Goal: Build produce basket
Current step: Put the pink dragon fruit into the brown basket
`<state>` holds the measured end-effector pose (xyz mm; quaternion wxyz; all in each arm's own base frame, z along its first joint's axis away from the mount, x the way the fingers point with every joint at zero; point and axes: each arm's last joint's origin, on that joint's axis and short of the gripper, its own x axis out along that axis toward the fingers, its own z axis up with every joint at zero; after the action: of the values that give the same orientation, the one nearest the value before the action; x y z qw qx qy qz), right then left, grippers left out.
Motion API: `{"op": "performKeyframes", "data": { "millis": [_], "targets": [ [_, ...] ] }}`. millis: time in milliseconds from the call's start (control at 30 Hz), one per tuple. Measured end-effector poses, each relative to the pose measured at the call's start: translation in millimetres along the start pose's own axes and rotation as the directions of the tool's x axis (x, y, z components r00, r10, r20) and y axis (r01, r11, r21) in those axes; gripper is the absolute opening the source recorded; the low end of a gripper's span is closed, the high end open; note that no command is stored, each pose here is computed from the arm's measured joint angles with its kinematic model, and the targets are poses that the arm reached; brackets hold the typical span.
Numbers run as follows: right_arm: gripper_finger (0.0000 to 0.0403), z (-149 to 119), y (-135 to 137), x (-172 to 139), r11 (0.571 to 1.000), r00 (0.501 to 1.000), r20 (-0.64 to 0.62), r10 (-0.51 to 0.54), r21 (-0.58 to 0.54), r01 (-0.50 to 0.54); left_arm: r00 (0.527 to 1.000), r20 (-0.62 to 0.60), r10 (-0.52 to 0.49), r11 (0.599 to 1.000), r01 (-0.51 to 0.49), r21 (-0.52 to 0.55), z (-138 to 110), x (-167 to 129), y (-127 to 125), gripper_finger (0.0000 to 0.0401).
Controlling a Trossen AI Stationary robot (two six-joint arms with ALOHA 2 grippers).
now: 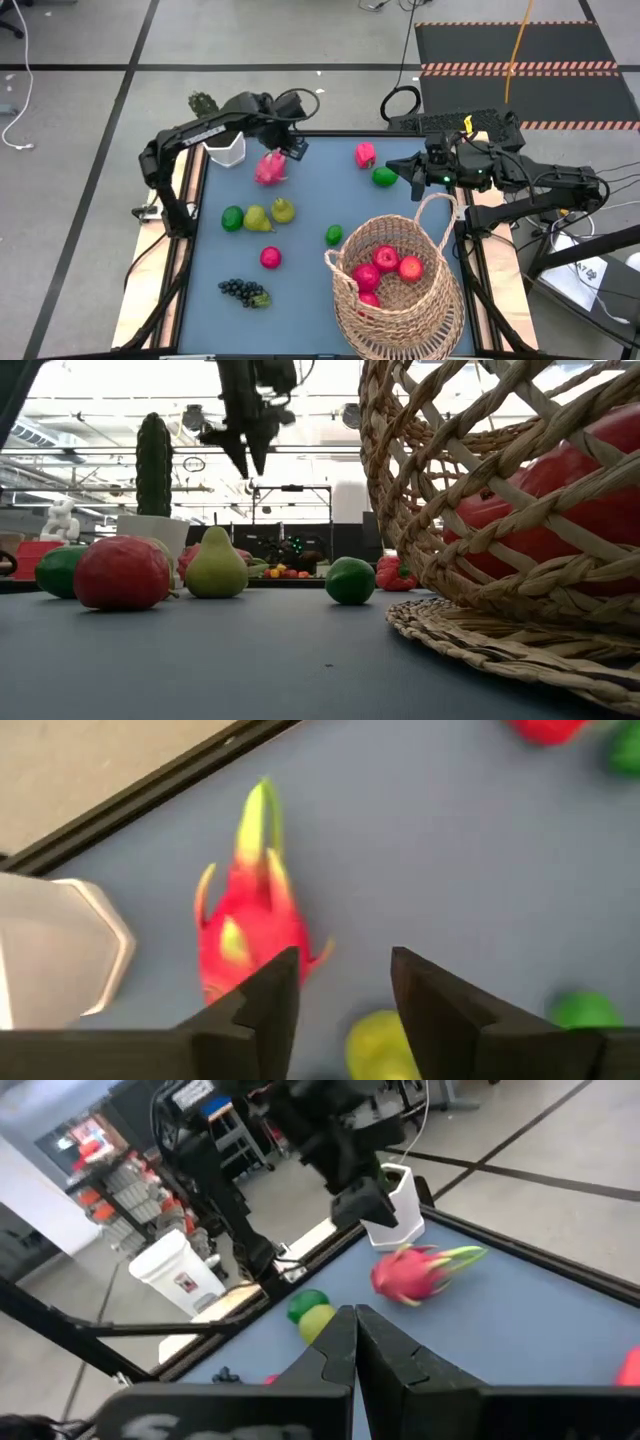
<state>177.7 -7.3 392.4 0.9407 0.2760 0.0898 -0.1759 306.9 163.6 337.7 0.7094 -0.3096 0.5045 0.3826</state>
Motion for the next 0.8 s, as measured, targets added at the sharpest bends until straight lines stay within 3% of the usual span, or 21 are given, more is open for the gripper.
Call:
{"op": "performKeyframes", "data": {
  "millis": [200, 333, 500, 800],
  "targets": [
    [0.0000, -1, 0, 1, 1.000, 1.000, -0.008, 0.001, -0.011, -0.001, 0.988, -0.129, 0.083, 0.995, -0.088, -0.037, 10, 31, 14, 0.0219],
    [0.0000, -1, 0, 2, 0.999, 1.000, -0.013, -0.002, -0.050, 0.001, 0.972, -0.205, 0.117, 0.991, -0.128, -0.041, 16, 51, 22, 0.0235],
    [0.0000, -1, 0, 0, 0.994, 1.000, -0.010, 0.001, -0.113, -0.002, 0.950, -0.273, 0.149, 0.987, -0.159, -0.015, 17, 63, 29, 0.0223],
    [0.0000, -4, -3, 0, 0.979, 0.999, -0.044, -0.024, -0.203, 0.014, 0.952, -0.261, 0.157, 0.988, -0.154, 0.031, 21, 67, 33, 0.0183]
  ]
}}
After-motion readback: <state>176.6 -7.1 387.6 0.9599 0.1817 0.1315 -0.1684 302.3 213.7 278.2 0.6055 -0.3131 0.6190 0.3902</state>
